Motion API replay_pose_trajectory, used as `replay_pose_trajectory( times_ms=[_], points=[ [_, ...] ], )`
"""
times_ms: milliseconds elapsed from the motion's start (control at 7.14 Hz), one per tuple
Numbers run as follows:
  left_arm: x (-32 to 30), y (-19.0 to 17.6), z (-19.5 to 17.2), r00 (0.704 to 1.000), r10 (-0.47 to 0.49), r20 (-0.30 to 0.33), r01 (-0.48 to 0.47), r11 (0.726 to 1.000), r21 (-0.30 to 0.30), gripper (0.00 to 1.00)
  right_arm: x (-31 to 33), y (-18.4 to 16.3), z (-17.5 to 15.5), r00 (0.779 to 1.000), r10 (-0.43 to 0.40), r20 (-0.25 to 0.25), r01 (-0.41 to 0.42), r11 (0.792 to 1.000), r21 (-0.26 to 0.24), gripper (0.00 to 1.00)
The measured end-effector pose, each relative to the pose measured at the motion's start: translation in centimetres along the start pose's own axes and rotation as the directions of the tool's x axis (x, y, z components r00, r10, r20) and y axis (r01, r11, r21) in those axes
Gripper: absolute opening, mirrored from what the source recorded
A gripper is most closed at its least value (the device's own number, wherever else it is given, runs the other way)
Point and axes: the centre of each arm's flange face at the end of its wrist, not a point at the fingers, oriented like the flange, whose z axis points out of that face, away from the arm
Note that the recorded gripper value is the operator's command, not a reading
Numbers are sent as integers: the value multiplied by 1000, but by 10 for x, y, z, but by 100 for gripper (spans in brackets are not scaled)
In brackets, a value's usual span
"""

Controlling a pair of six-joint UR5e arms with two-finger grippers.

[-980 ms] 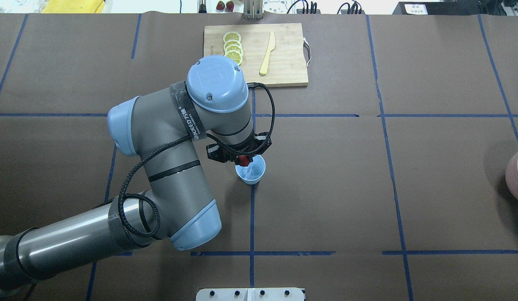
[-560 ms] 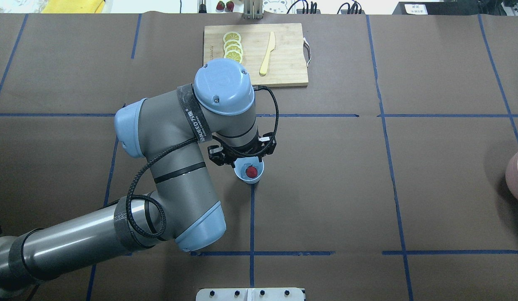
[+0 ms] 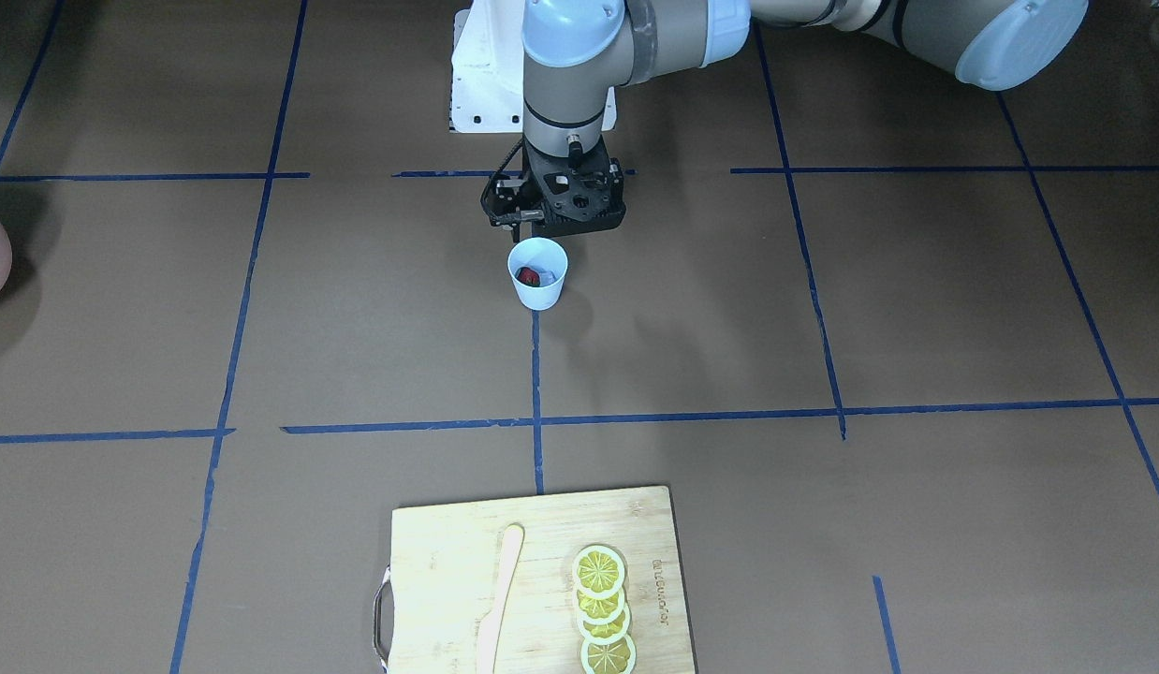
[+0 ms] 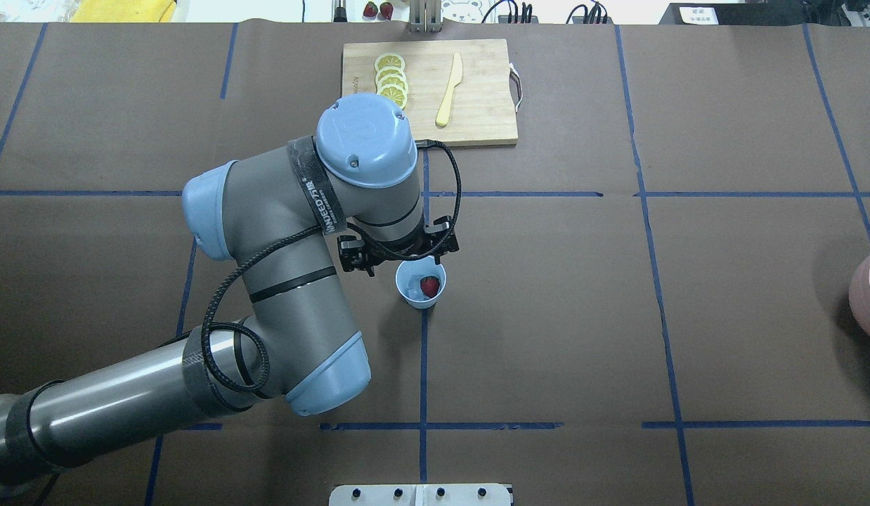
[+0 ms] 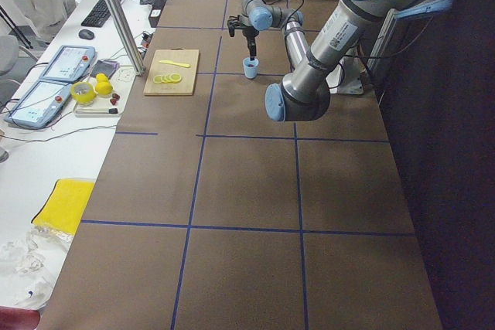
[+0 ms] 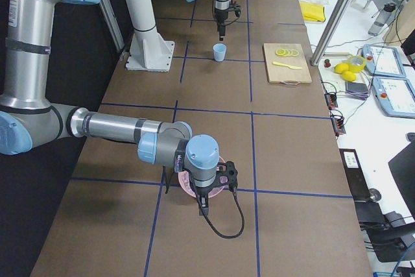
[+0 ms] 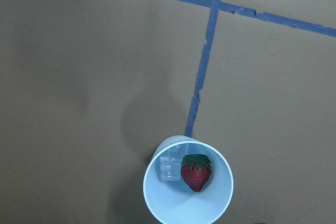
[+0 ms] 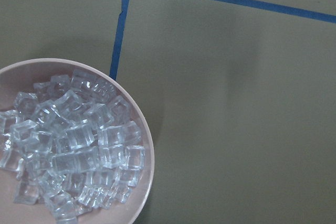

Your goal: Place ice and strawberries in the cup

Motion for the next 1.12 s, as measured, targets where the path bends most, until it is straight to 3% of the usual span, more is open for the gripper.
replay_pose_trajectory(
  times_ms=[420,700,980,1120],
  points=[
    [-150,-77,-23,967,243,74,-246,968,39,100,0,0,0,1000,-1,1,1,1000,0,99],
    [-288,-144,-61,921,381,86,-382,924,-2,100,0,0,0,1000,-1,2,1,1000,0,99],
    [-452,-191,-101,884,461,75,-460,887,-30,100,1,1,1,1000,-1,2,1,1000,-1,99],
    [-535,-202,-112,882,467,58,-466,884,-43,100,1,1,1,1000,-2,2,2,1000,-1,99]
  ],
)
